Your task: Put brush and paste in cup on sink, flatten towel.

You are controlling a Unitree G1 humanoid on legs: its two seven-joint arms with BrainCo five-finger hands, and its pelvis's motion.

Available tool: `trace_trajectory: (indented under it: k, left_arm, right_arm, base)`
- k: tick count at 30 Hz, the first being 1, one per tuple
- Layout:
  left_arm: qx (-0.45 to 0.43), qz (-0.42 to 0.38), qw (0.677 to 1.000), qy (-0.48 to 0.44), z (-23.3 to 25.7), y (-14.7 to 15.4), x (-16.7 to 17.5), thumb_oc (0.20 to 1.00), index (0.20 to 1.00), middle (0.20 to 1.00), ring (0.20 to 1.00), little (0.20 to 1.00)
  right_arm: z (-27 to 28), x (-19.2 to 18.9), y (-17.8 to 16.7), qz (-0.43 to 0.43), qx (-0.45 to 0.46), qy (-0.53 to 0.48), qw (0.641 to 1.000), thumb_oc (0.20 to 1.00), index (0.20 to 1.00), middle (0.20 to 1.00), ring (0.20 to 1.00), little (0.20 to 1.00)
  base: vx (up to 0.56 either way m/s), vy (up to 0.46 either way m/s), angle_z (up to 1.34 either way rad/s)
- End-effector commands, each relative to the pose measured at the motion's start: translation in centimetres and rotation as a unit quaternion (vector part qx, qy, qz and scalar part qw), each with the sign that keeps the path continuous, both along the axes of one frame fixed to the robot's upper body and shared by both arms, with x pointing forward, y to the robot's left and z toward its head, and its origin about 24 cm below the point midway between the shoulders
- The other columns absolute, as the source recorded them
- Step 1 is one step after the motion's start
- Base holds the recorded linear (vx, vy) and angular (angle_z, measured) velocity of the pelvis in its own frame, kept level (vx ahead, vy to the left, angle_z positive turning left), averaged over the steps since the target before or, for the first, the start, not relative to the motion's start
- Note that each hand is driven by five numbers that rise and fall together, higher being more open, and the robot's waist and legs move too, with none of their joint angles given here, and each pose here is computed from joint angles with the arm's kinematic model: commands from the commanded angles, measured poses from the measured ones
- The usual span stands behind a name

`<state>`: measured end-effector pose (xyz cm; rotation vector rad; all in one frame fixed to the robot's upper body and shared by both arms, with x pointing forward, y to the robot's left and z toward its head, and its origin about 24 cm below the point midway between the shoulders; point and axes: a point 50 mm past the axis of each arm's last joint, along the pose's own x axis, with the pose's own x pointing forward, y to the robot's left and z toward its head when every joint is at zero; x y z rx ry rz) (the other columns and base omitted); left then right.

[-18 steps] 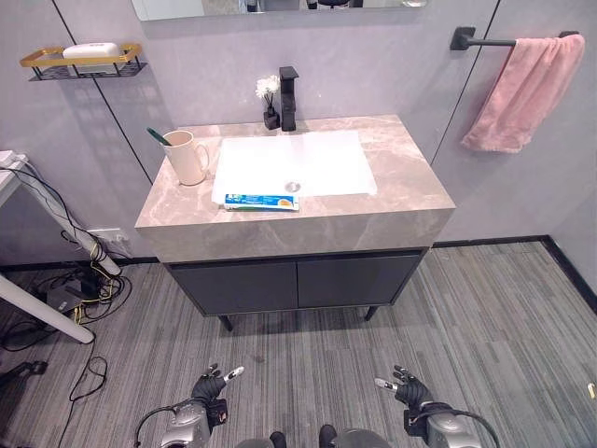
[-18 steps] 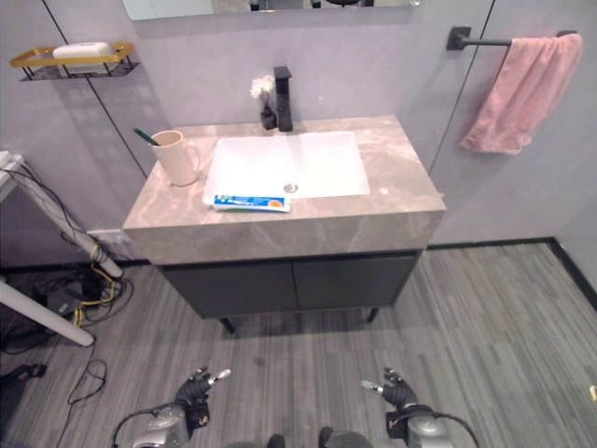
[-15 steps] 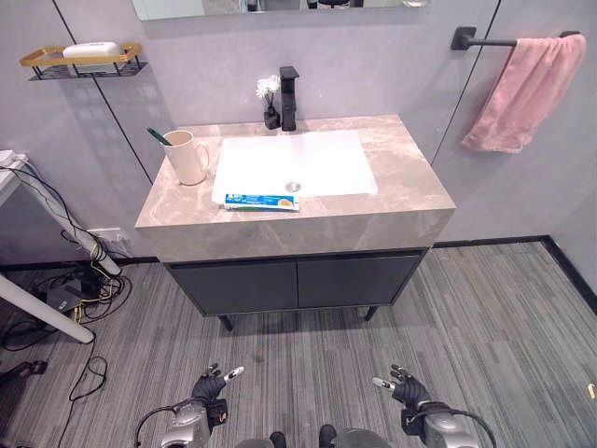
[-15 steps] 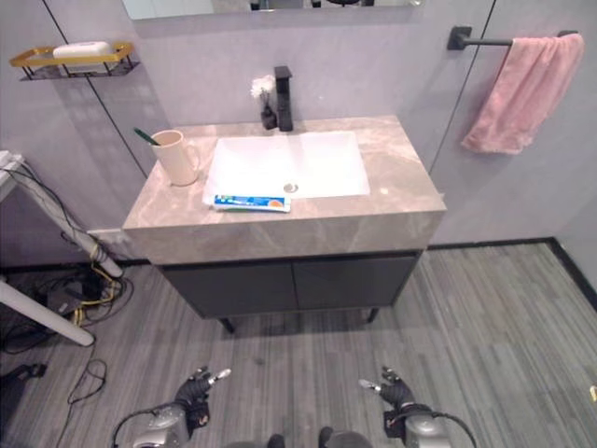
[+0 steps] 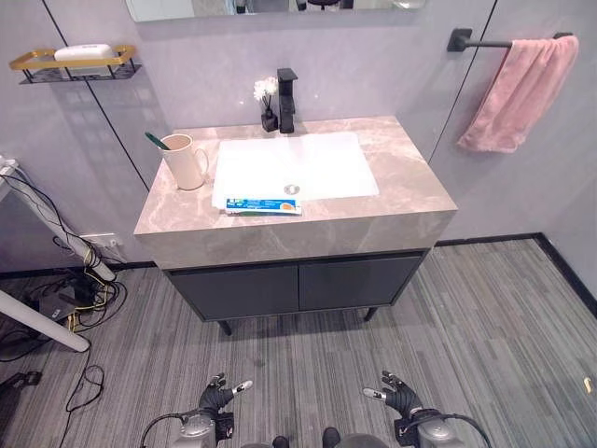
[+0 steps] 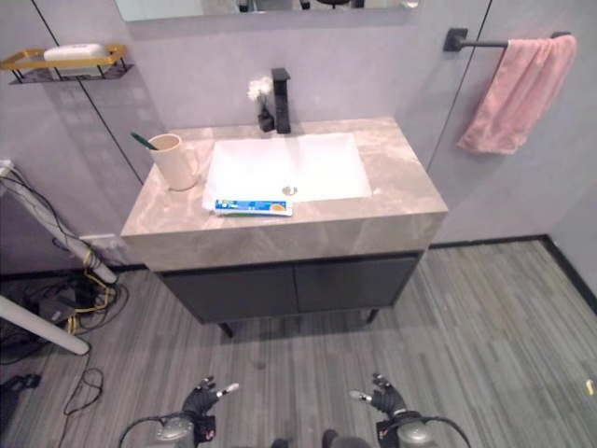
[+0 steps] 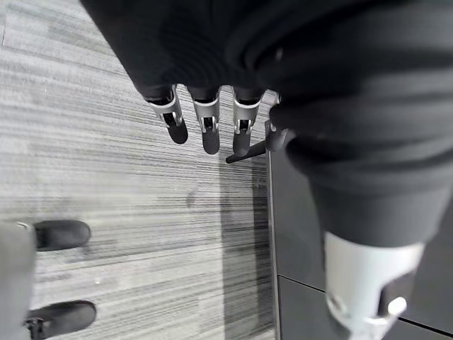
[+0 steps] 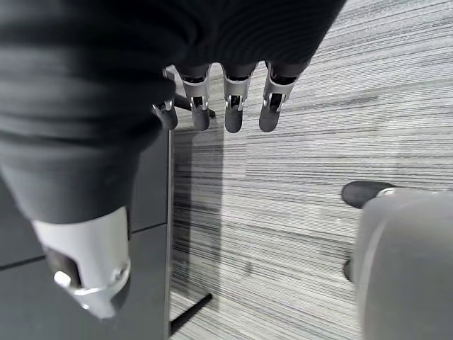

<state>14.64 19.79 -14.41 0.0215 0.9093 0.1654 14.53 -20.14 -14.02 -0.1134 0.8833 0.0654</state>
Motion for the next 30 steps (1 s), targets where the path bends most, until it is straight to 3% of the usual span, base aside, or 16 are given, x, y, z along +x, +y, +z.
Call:
trace_trajectory:
  k: [1, 11, 15, 30]
  left_arm:
    - [0.019, -0.009, 0.998, -0.057, 1.2, 0.1, 2.4, 1.000, 1.000, 1.000, 1.000, 1.000]
    - [0.046, -0.034, 0.996, -0.063, 1.9, 0.6, 3.5, 1.000, 1.000, 1.000, 1.000, 1.000]
    - [0.070, -0.088, 0.990, -0.082, 2.9, 0.9, 4.7, 1.000, 1.000, 1.000, 1.000, 1.000]
    - [0.052, -0.047, 0.996, -0.058, 2.3, 0.9, 4.8, 1.000, 1.000, 1.000, 1.000, 1.000]
  right_arm:
    - [1.7, 3.6, -0.3, -0.046, 0.023, -0.072, 0.996, 1.000, 1.000, 1.000, 1.000, 1.000]
    - [1.5, 3.4, 0.5, -0.040, 0.026, -0.060, 0.997, 1.000, 1.000, 1.000, 1.000, 1.000]
    - [1.8, 2.7, -0.6, -0.050, 0.019, -0.069, 0.996, 1.000, 1.000, 1.000, 1.000, 1.000]
    - [1.4, 1.6, -1.0, -0.049, 0.010, -0.054, 0.997, 1.000, 1.000, 1.000, 1.000, 1.000]
  base:
    - [-0.05, 0.185, -0.07]
    - [0.01, 0.086, -0.16]
    - [0.05, 0.083, 0.03]
    - [0.18, -0.047, 0.22]
